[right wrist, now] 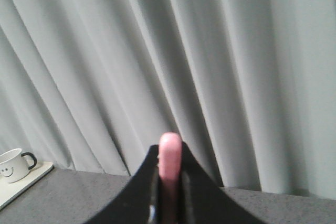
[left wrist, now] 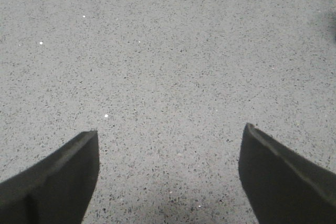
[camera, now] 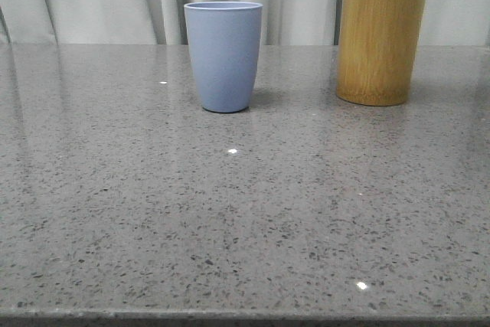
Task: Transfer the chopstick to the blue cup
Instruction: 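Lift the pink straw with the right gripper and lower it into the blue cup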
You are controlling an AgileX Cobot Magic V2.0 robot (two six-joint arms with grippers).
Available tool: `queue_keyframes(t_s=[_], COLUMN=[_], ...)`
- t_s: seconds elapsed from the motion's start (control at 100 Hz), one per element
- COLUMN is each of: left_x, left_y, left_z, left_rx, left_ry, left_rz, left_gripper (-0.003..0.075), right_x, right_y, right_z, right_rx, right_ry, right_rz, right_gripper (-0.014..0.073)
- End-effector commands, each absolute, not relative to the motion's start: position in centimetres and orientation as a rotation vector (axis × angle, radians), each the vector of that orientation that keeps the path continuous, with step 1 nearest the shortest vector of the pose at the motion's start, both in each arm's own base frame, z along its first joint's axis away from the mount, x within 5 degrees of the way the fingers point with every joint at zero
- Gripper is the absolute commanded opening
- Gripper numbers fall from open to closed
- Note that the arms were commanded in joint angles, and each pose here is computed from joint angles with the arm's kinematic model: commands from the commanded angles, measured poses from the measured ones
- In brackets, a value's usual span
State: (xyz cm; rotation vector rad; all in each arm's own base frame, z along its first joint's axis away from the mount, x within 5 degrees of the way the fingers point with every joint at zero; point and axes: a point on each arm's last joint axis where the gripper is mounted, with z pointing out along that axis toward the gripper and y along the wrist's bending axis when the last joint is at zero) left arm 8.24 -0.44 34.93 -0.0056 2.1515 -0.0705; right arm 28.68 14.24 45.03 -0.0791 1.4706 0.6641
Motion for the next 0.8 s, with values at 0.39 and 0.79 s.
queue_keyframes(t_s=[0.39,0.79], left_x=[8.5,8.5], left_y=[-0.4,-0.4], left_z=[36.1,36.1], left_rx=[-0.019,-0.019], left_ry=[2.068,2.068], left_rz=[-0.078,-0.078], left_gripper=[0.0537,0.0537], right_x=[31.9,32.3], right_y=[19.3,19.6], right_z=[41.3,40.5], right_rx=[-0.157,-0.160], right_ry=[1.478,1.504], right_rz=[0.717,0.711], right_gripper=[-0.0039,0.0102])
